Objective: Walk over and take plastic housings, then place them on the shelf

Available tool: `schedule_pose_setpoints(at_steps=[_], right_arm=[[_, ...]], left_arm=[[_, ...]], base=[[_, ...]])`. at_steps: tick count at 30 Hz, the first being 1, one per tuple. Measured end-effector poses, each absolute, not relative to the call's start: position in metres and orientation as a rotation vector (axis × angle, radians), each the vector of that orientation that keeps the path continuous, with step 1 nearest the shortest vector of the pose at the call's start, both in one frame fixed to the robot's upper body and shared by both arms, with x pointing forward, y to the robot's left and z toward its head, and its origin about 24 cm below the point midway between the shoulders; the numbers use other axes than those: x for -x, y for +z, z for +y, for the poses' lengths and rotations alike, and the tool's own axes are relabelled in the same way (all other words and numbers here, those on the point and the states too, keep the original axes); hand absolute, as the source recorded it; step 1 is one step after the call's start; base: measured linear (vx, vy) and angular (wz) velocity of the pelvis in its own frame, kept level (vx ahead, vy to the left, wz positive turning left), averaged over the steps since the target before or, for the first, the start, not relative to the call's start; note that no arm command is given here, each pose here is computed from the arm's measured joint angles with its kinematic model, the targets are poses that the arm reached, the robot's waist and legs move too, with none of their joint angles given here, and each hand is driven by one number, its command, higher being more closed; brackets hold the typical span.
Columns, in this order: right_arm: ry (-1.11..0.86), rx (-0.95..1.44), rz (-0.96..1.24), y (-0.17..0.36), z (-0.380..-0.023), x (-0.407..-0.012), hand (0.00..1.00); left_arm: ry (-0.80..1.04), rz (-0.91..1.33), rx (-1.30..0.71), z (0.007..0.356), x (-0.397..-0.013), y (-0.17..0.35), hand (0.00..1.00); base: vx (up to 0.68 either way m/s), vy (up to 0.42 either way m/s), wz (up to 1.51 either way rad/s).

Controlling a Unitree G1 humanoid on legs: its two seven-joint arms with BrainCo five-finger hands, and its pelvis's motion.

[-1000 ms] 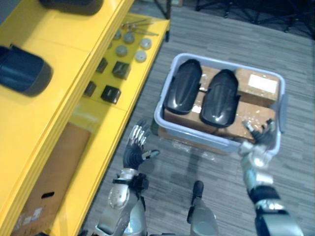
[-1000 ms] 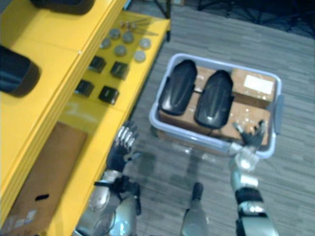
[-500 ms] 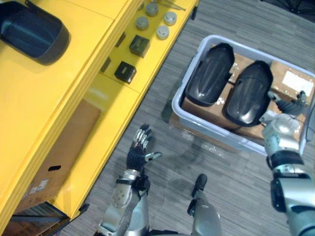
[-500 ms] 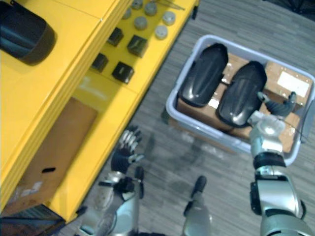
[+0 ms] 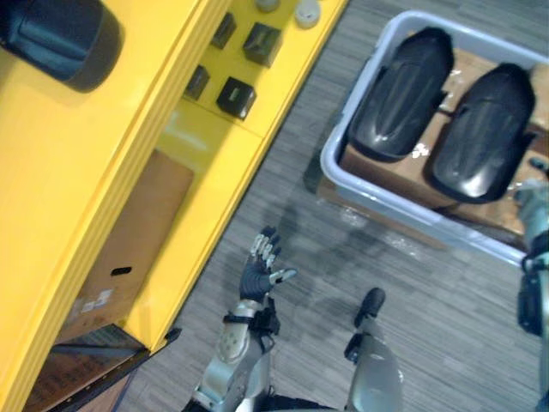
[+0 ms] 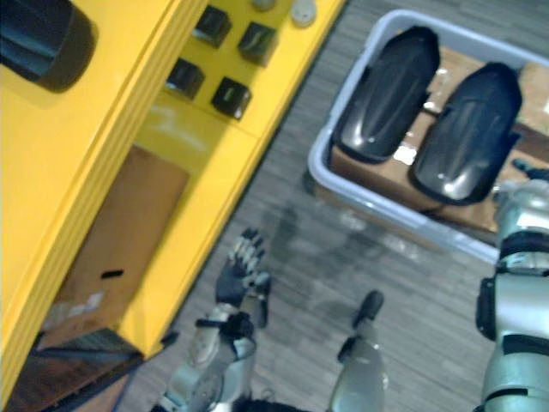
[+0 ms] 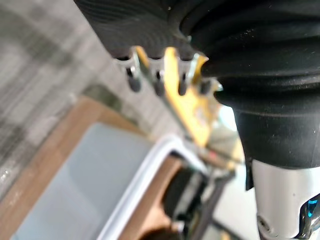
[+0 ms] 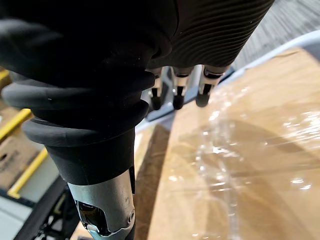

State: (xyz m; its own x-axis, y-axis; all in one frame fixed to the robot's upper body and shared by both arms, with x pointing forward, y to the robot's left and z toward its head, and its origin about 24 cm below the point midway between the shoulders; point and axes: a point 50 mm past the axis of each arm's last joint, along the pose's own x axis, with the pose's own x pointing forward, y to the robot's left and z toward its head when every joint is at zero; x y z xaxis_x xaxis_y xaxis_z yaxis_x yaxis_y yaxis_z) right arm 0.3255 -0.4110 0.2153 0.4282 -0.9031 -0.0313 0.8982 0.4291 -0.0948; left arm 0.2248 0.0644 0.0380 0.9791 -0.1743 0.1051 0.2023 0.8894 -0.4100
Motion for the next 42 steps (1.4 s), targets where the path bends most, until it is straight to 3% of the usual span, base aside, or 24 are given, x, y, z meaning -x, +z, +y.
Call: schedule_pose_setpoints(at_steps=[3, 4, 14, 25, 35, 42], right_arm=[[-1.122, 0.083, 0.113, 0.212, -0.412, -0.325, 0.0], [-1.146, 0.102, 0.129, 0.213, -0.418, -0.319, 1.0], [-1.139, 0.178, 0.184, 0.222, -0.447, -0.293, 1.0], [-1.141, 0.298, 0.322, 0.213, -0.454, -0.284, 1.0], [-1.096, 0.529, 0.278, 0.223, -0.448, -0.294, 1.0], [-0.978, 0.688, 0.188, 0.228, -0.423, -0.315, 1.0]], left_arm=[[-0.191, -0.047, 0.417, 0.062, -0.228, 0.033, 0.0], [-0.189, -0.029, 0.408, 0.06, -0.228, 0.029, 0.0], [-0.156, -0.039, 0.435, 0.063, -0.228, 0.025, 0.0], [-0.152, -0.047, 0.44, 0.065, -0.226, 0.025, 0.0], [-0.056, -0.079, 0.471, 0.093, -0.212, 0.029, 0.0], [-0.046, -0.156, 0.472, 0.114, -0.21, 0.045, 0.0]], base=[[-0.06, 0.026, 0.07], [-0.04, 0.011, 0.1], [-0.04, 0.025, 0.06], [-0.01, 0.002, 0.0], [-0.03, 0.003, -0.01], [0.0, -0.016, -0.09]])
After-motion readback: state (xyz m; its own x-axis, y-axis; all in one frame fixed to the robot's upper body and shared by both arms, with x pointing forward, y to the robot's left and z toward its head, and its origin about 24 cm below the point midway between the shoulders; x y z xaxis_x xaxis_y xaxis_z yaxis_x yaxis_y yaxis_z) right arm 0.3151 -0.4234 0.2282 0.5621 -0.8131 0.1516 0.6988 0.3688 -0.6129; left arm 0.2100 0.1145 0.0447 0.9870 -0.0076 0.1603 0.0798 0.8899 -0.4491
